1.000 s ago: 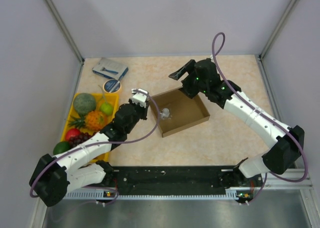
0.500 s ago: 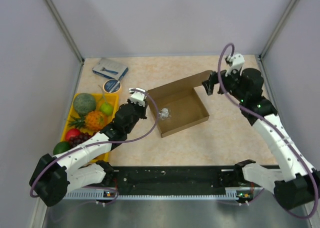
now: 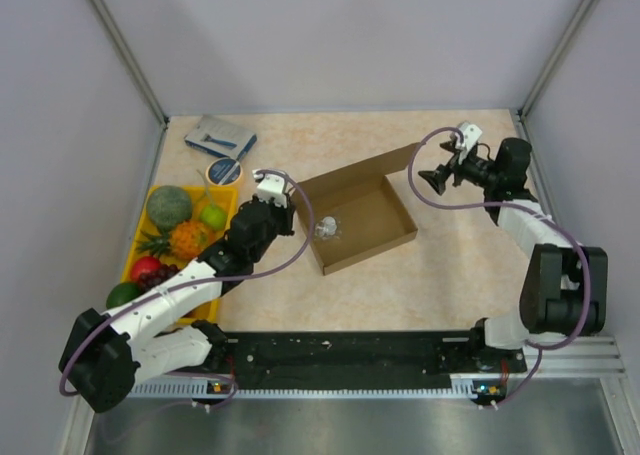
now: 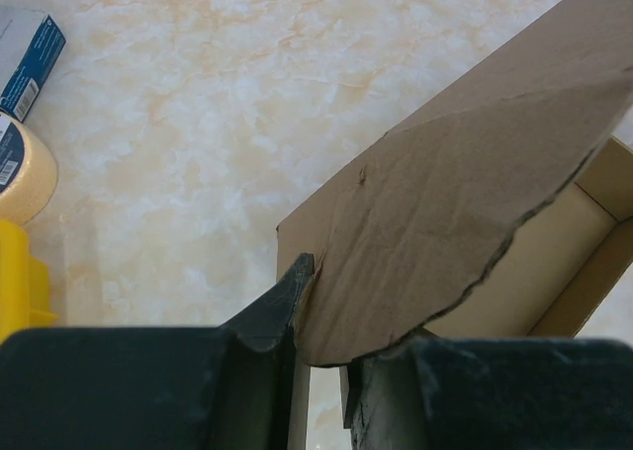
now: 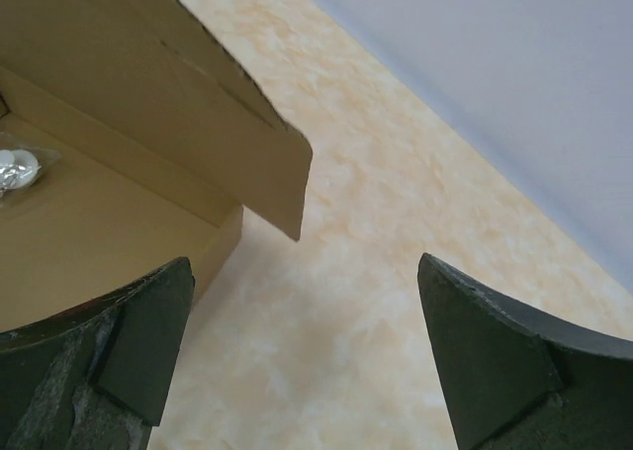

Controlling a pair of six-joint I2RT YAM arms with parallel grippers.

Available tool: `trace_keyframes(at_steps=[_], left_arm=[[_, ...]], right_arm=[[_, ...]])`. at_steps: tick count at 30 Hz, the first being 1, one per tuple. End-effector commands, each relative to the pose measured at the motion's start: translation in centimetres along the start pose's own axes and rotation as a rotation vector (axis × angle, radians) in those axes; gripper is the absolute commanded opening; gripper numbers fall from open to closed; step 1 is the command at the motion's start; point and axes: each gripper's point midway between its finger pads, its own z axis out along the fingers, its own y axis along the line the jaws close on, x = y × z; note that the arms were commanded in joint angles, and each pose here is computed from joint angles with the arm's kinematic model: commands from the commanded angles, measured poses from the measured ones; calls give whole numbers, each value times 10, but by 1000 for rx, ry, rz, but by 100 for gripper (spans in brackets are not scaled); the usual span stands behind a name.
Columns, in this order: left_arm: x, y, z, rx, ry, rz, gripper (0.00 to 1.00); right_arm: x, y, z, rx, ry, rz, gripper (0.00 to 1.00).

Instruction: Fold the paper box

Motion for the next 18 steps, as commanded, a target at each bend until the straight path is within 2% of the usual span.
trace_keyframes(at_steps=[1, 4, 5, 7, 12, 15, 18], left_arm=[[-13, 1, 2, -12, 3, -15, 18], [-15, 0, 1, -2, -7, -21, 18], [-15, -1, 2, 1, -7, -24, 18], [-14, -3, 2, 13, 0, -25, 18], [-10, -3, 2, 14, 7, -30, 18], [-9, -1, 2, 9, 7, -30, 18], [-10, -1, 2, 8, 7, -33, 18]], right_arm=[[-60, 1, 15, -173, -203, -231, 94], [-58, 4, 22, -217, -233, -223, 89], [-59, 5, 25, -234, -236, -227, 85], [-45, 8, 30, -269, -204, -207, 82], [-49, 6, 40, -286, -233, -211, 80], [-46, 9, 45, -317, -239, -169, 67], [-42, 16, 50, -335, -240, -164, 64]])
